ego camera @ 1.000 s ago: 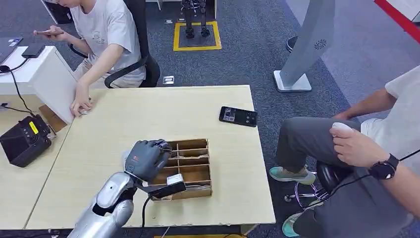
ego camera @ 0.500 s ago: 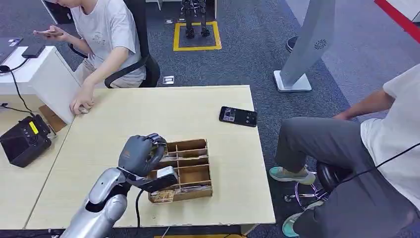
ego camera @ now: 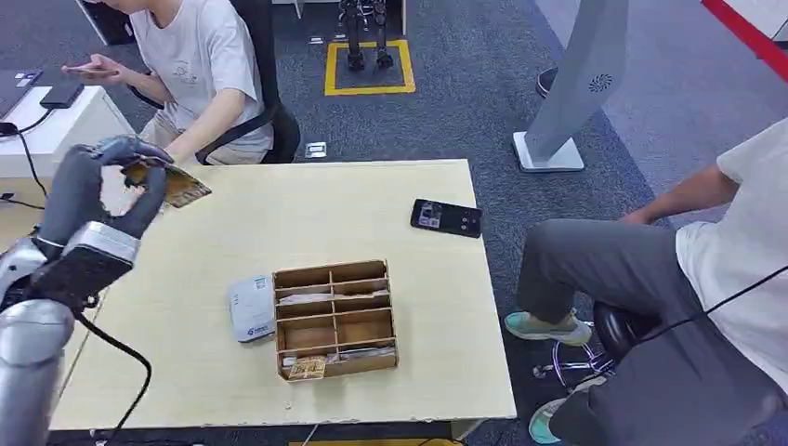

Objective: Pass the card to the sensor for recognition and then transmit it.

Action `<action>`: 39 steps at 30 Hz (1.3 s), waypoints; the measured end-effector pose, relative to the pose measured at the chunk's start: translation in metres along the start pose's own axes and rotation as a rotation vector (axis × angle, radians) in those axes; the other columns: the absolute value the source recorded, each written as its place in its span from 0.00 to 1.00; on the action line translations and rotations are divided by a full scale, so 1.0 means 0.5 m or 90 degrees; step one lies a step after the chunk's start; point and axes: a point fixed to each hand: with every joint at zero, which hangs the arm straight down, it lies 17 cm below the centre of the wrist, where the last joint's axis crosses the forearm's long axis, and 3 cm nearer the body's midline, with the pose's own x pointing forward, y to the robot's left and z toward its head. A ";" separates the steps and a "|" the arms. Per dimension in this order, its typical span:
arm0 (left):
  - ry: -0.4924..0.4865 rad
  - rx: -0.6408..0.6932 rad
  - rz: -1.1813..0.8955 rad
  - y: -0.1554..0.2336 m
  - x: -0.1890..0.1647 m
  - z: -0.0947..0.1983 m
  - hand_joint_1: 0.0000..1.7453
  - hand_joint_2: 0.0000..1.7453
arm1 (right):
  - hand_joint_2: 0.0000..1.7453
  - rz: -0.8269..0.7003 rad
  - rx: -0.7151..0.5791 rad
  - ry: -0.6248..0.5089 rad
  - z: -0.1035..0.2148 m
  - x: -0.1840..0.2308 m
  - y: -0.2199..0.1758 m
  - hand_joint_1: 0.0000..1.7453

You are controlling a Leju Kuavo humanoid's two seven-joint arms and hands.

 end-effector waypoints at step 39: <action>0.385 0.033 -0.314 -0.098 -0.422 0.109 1.00 1.00 | 1.00 0.029 -0.001 -0.028 -0.011 0.046 -0.012 0.00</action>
